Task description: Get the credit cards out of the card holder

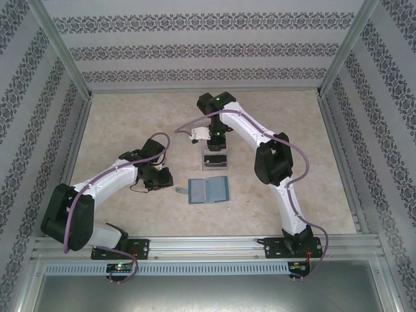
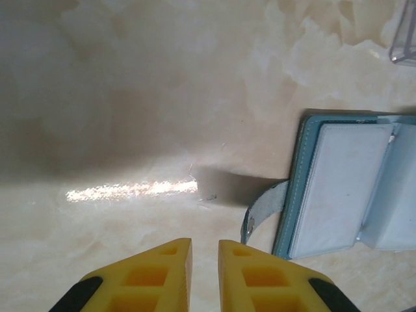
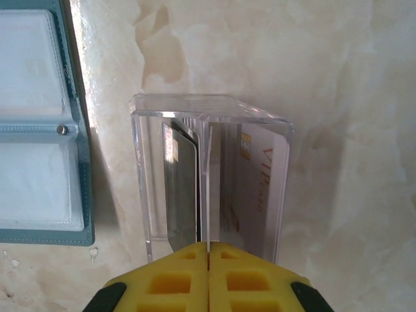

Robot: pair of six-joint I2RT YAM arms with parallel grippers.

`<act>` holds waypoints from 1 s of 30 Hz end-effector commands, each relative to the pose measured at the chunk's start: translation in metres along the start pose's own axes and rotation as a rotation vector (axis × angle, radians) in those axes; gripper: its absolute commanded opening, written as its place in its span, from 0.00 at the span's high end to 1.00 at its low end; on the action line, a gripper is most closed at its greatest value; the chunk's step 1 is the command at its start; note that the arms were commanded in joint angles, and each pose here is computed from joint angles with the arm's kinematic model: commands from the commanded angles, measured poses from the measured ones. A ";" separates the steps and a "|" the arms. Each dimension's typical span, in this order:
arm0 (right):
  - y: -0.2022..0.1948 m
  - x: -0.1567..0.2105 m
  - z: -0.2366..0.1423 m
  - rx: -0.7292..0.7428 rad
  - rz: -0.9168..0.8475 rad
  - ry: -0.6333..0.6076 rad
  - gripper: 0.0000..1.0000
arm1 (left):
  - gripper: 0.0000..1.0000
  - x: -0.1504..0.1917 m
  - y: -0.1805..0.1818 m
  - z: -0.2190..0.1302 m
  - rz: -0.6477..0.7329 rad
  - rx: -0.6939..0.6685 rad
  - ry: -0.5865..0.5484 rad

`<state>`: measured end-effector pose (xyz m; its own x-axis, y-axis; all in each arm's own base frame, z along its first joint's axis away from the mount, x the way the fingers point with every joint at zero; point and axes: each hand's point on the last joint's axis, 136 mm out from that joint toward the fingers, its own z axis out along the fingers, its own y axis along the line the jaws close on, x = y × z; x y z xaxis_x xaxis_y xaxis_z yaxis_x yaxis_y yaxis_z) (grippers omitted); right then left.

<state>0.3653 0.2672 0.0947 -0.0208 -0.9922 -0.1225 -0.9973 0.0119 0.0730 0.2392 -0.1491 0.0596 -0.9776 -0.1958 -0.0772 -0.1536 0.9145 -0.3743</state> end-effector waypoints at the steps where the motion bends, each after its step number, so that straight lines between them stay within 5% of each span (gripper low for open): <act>1: 0.008 0.002 0.000 -0.062 0.001 -0.018 0.89 | 0.82 -0.004 0.001 -0.004 0.000 -0.010 0.003; 7: -0.013 0.008 -0.010 0.047 0.038 0.007 0.78 | 0.80 -0.006 -0.001 -0.004 -0.005 0.000 -0.004; 18: -0.020 0.007 -0.038 0.185 0.116 -0.073 0.75 | 0.78 -0.015 -0.017 -0.006 -0.006 0.064 -0.022; 30: -0.008 0.012 -0.003 0.162 0.133 -0.069 0.53 | 0.77 -0.017 -0.024 0.000 -0.010 0.094 -0.004</act>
<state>0.3722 0.2465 0.0949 -0.1515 -0.9745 -0.1656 -0.9859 0.1611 -0.0460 0.2487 -0.1631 0.0628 -0.9803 -0.1866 -0.0648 -0.1417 0.8927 -0.4278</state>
